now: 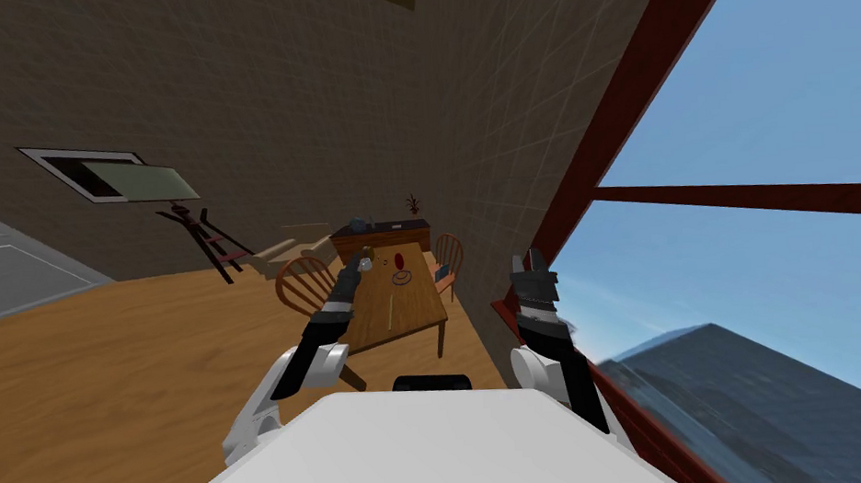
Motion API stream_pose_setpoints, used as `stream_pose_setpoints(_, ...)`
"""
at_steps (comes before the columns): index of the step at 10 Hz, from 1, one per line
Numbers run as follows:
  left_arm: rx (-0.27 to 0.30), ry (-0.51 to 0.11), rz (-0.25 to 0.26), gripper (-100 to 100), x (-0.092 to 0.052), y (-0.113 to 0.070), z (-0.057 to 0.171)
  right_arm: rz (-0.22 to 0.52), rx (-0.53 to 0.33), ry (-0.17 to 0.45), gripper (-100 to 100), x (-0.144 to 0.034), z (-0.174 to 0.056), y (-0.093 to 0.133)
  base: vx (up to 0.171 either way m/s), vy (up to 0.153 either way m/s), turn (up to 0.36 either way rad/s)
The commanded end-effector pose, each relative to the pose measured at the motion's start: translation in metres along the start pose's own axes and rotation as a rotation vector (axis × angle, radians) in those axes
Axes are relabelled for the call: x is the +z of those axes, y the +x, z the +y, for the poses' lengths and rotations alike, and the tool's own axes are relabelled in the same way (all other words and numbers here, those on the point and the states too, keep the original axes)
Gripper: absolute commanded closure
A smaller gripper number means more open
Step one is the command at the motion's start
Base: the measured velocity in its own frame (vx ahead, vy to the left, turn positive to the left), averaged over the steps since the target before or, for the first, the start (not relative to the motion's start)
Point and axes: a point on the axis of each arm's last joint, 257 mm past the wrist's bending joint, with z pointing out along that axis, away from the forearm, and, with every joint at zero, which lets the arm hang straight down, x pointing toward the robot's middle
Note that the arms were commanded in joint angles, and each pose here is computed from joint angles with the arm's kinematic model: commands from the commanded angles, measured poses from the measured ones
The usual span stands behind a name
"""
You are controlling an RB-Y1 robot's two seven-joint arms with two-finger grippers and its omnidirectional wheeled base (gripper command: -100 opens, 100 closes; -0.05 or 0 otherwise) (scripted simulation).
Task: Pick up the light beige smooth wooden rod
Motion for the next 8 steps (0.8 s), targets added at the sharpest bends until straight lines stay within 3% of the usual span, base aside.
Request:
stream_pose_setpoints(1, 0.019, -0.043, 0.033, -100, 0.005, 0.006, 0.017, 0.000, 0.000, 0.000, 0, 0.000, 0.000, 0.000, -0.035, 0.055, -0.120)
stream_pose_setpoints(2, 0.019, -0.045, 0.034, -100, 0.005, 0.006, 0.018, 0.000, 0.000, 0.000, 0, 0.000, 0.000, 0.000, -0.022, 0.048, -0.039)
stream_pose_setpoints(8, 0.094, -0.221, 0.148, -100, 0.011, 0.031, 0.090, 0.000, 0.000, 0.000, 0, 0.000, 0.000, 0.000, -0.037, 0.078, -0.120)
